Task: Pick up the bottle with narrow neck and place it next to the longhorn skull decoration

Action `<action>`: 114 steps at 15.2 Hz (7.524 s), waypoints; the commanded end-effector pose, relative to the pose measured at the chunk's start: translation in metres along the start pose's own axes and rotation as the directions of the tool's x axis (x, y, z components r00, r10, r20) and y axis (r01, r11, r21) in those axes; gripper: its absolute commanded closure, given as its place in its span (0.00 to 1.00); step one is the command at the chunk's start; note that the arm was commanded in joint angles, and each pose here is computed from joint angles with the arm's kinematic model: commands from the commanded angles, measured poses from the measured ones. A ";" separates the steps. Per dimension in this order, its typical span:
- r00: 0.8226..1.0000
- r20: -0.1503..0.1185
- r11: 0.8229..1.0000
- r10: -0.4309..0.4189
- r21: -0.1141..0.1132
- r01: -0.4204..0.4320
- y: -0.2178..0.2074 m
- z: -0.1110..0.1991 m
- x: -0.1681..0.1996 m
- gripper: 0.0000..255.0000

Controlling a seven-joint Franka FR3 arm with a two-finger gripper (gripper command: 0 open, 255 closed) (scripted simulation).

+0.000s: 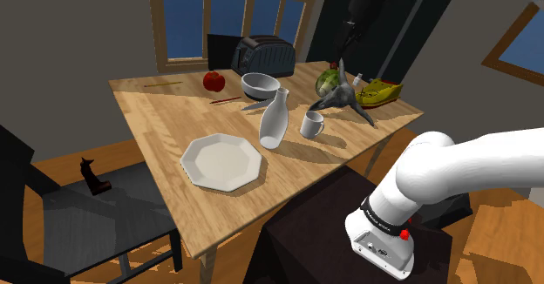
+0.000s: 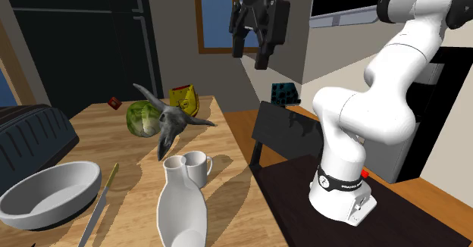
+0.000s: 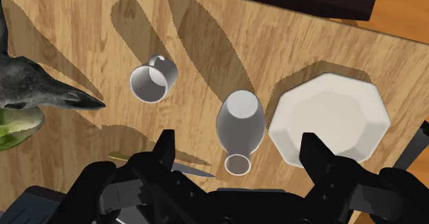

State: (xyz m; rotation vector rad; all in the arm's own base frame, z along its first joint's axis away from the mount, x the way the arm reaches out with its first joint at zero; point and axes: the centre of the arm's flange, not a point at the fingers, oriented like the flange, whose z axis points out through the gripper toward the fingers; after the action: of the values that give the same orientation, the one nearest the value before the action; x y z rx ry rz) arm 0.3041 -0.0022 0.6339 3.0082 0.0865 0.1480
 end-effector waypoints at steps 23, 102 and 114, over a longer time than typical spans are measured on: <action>0.999 -0.026 0.991 -0.041 0.124 0.044 -0.006 0.209 0.117 0.00; 0.999 -0.026 0.991 -0.041 0.124 0.044 0.033 -0.085 0.147 1.00; 0.999 -0.026 0.991 -0.041 0.124 0.044 0.082 -0.120 0.122 1.00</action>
State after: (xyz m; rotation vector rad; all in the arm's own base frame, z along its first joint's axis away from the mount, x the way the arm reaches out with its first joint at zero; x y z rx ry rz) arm 0.4244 -0.0506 0.7743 3.1268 0.1662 0.1793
